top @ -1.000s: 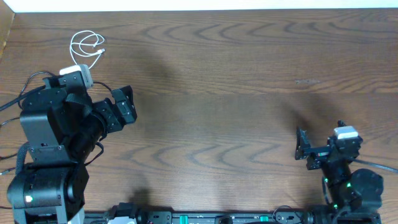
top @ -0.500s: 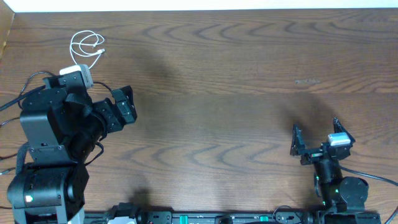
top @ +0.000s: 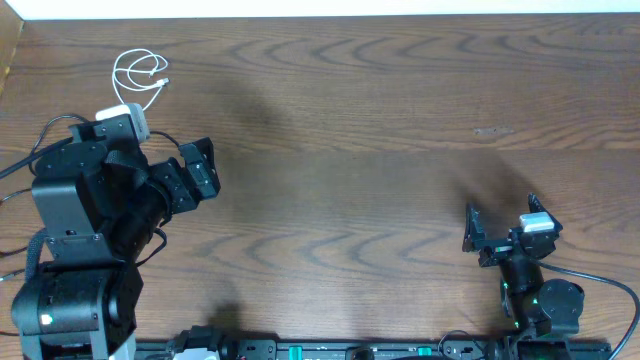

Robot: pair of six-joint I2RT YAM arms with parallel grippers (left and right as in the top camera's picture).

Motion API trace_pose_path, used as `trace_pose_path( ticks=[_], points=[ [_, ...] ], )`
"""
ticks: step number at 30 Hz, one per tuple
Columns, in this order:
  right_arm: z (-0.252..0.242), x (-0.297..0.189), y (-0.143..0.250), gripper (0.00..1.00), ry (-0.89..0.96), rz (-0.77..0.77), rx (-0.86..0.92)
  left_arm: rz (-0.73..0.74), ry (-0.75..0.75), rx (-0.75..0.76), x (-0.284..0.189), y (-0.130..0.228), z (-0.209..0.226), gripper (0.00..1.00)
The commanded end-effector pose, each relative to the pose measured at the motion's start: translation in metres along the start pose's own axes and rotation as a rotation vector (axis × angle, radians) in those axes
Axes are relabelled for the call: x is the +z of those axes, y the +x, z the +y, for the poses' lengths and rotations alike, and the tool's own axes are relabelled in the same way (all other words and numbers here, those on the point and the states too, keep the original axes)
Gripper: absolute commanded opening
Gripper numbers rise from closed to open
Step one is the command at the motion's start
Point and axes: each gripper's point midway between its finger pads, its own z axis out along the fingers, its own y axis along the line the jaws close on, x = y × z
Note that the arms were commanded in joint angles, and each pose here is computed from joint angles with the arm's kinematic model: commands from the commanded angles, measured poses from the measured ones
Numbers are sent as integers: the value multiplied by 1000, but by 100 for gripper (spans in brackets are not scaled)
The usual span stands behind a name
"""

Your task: Untangle cables

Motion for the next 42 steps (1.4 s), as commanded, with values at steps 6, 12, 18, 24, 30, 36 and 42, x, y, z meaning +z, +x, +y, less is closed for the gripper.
trace_pose_path(
  ticks=[6, 12, 18, 24, 30, 36, 42],
  points=[
    [-4, 0, 1, 99, 19, 3, -6, -1, 7, 11, -1, 0, -2, 98],
    [-6, 0, 2, 99, 33, 6, -5, -1, 7, 11, -1, 0, -2, 98],
    [-12, -1, 3, 99, 64, 10, -5, -1, 7, 11, -1, 0, -2, 98],
    [-12, -1, 3, 99, 65, 10, -5, -1, 7, 11, -1, 0, -2, 98],
    [-14, -1, 2, 99, 74, 6, -4, -1, 7, 11, -1, 0, -2, 98],
    [-14, -1, 2, 99, 74, 6, -4, -1, 7, 11, -1, 0, -2, 98],
    [-14, -1, 2, 99, 74, 6, -5, -1, 7, 11, -1, 0, -2, 98]
  ],
)
